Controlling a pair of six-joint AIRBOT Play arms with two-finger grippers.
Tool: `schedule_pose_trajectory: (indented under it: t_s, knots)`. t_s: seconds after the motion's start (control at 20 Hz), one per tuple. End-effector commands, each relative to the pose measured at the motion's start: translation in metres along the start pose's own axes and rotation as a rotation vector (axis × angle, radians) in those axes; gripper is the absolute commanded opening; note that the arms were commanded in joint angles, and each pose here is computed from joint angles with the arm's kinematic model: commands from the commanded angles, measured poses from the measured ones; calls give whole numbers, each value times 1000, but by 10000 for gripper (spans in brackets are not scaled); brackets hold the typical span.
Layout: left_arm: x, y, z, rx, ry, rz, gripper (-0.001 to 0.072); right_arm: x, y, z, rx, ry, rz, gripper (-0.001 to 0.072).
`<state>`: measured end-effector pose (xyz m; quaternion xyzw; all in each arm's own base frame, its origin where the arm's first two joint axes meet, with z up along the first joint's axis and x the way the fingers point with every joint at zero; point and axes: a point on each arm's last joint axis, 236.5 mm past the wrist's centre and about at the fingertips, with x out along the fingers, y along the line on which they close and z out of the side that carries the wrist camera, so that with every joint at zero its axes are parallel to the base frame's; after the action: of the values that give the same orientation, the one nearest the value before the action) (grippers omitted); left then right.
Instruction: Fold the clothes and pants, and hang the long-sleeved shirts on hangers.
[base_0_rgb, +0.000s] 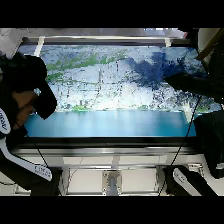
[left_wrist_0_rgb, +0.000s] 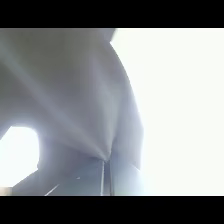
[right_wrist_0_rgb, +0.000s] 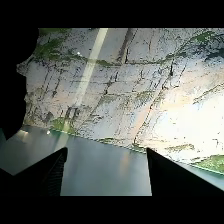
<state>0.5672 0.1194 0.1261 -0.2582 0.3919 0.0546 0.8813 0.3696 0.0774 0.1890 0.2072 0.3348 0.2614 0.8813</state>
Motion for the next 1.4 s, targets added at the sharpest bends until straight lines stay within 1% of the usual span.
schedule_pose_trajectory:
  t_s: [0.0,0.1,0.2,0.3,0.4,0.45,0.55,0.65,0.75,0.8,0.85,0.9,0.95,1.0,1.05,1.1,1.15,1.2,1.25,1.3,1.35]
  knots:
    - [-61,-150,-32,234,-7,-267,20,-4,-15,-15,-51,77,-74,547]
    - [-88,-236,-85,398,35,-389,20,-18,-26,-34,-124,201,-150,547]
    - [-112,-313,-152,556,94,-521,20,-42,-38,-53,-186,343,-241,547]
    - [-129,-374,-234,718,179,-640,20,-71,-52,-59,-233,441,-358,547]
    - [-142,-416,-322,849,284,-722,20,-96,-69,-50,-271,467,-485,547]
    - [-141,-426,-360,928,317,-719,20,-105,-75,-44,-287,465,-536,547]
    - [-129,-432,-434,1080,381,-671,20,-111,-81,-34,-308,441,-583,547]
    - [-117,-426,-504,1188,478,-630,20,-109,-83,-26,-321,408,-593,547]
    - [-108,-421,-556,1253,552,-621,21,-107,-85,-16,-335,369,-604,547]
    - [-103,-418,-564,1270,560,-610,96,-106,-85,-13,-338,356,-606,547]
    - [-101,-418,-558,1281,537,-595,398,-106,-85,-11,-341,348,-605,547]
    - [-98,-421,-533,1276,473,-557,720,-105,-85,-11,-341,347,-604,548]
    - [-96,-422,-494,1263,378,-498,714,-104,-85,-12,-339,349,-602,548]
    - [-95,-419,-437,1266,243,-414,713,-102,-84,-13,-335,350,-591,548]
    - [-98,-410,-376,1266,105,-316,711,-98,-82,-15,-328,349,-571,548]
    - [-103,-395,-303,1231,-43,-190,711,-91,-78,-17,-316,348,-535,548]
    - [-109,-373,-237,1151,-160,-76,711,-80,-70,-19,-298,338,-476,548]
    - [-113,-342,-176,1027,-235,22,710,-67,-59,-20,-275,318,-401,548]
    - [-109,-308,-137,906,-243,78,710,-49,-44,-18,-239,277,-302,548]
    - [-96,-266,-109,787,-197,125,710,-33,-32,-15,-200,232,-217,548]
    - [-79,-226,-98,668,-111,144,710,-19,-23,-12,-158,196,-147,548]
